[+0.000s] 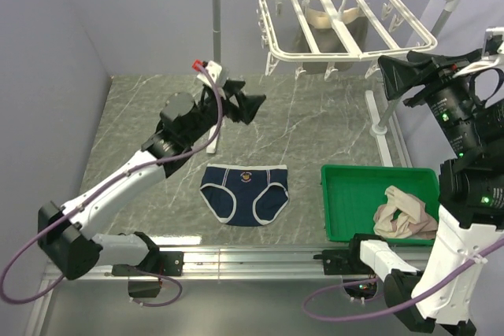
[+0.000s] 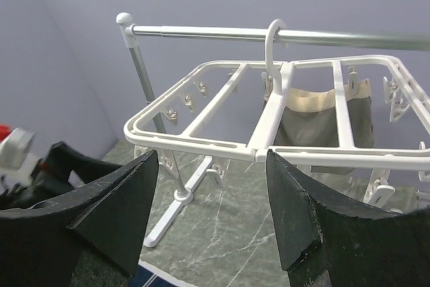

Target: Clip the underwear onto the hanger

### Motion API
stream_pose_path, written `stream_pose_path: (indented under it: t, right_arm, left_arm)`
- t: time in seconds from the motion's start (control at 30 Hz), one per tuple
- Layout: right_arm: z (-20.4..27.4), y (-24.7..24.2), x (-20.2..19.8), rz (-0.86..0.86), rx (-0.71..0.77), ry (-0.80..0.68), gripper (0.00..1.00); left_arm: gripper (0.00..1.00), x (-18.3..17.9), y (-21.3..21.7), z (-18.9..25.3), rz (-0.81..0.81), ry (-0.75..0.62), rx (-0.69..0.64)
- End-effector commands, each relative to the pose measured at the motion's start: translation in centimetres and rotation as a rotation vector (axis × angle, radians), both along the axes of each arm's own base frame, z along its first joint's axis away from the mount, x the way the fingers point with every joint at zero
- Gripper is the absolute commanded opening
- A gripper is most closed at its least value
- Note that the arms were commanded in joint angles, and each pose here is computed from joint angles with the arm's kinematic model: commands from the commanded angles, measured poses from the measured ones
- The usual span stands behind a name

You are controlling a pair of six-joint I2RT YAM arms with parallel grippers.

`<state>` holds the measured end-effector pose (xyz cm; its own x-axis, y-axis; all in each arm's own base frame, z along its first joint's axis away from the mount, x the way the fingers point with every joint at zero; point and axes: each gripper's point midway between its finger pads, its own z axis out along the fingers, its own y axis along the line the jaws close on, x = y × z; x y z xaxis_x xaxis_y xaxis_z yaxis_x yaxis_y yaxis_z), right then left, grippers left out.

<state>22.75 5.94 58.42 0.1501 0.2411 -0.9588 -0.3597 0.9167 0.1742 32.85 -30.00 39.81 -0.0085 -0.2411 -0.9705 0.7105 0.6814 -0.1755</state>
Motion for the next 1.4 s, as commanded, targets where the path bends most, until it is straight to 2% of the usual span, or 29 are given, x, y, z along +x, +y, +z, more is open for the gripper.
stream_pose_path:
  t: [0.0,0.17,0.23,0.33,0.43,0.53,0.67,0.73,0.93,1.1,1.37]
  right_arm:
    - [-0.3,0.2,1.0,0.021,0.008,0.021,0.72]
    - [-3.3,1.6,1.6,0.118,-0.017,0.096,0.70]
    - [-4.3,1.9,1.3,0.138,-0.018,0.109,0.70]
    - [-6.1,2.0,1.5,0.149,-0.019,0.142,0.72]
    - [-7.5,1.7,1.9,0.130,-0.021,0.155,0.74]
    - [-7.4,1.9,1.3,0.138,-0.046,0.103,0.78]
    - [-7.1,1.6,0.6,0.107,0.037,0.075,0.79]
    - [-7.0,2.0,0.2,0.132,0.035,0.069,0.80]
    - [-8.8,2.8,1.5,0.200,0.005,0.215,0.77]
    - [-9.6,3.3,1.2,0.242,-0.016,0.219,0.72]
    - [-10.4,3.6,1.5,0.268,-0.034,0.245,0.67]
  left_arm:
    - [0.79,-4.9,-2.1,1.6,-0.151,-0.121,0.012]
    - [0.79,-9.7,-6.3,2.3,-0.292,-0.197,0.000]
    - [0.79,-10.5,-7.3,4.0,-0.296,-0.247,-0.034]
    - [0.80,-10.6,-9.2,5.1,-0.266,-0.253,-0.072]
    - [0.81,-10.3,-10.7,6.3,-0.239,-0.280,-0.096]
    - [0.78,-8.4,-11.0,7.0,-0.133,-0.268,-0.105]
    - [0.77,-6.8,-11.8,6.8,-0.071,-0.288,-0.095]
    - [0.78,-6.6,-11.9,7.3,-0.058,-0.305,-0.114]
    - [0.79,-4.8,-13.0,7.4,-0.003,-0.329,-0.106]
    - [0.75,-3.6,-13.2,7.5,0.010,-0.339,-0.103]
    - [0.71,-5.1,-9.9,6.2,-0.057,-0.283,-0.085]
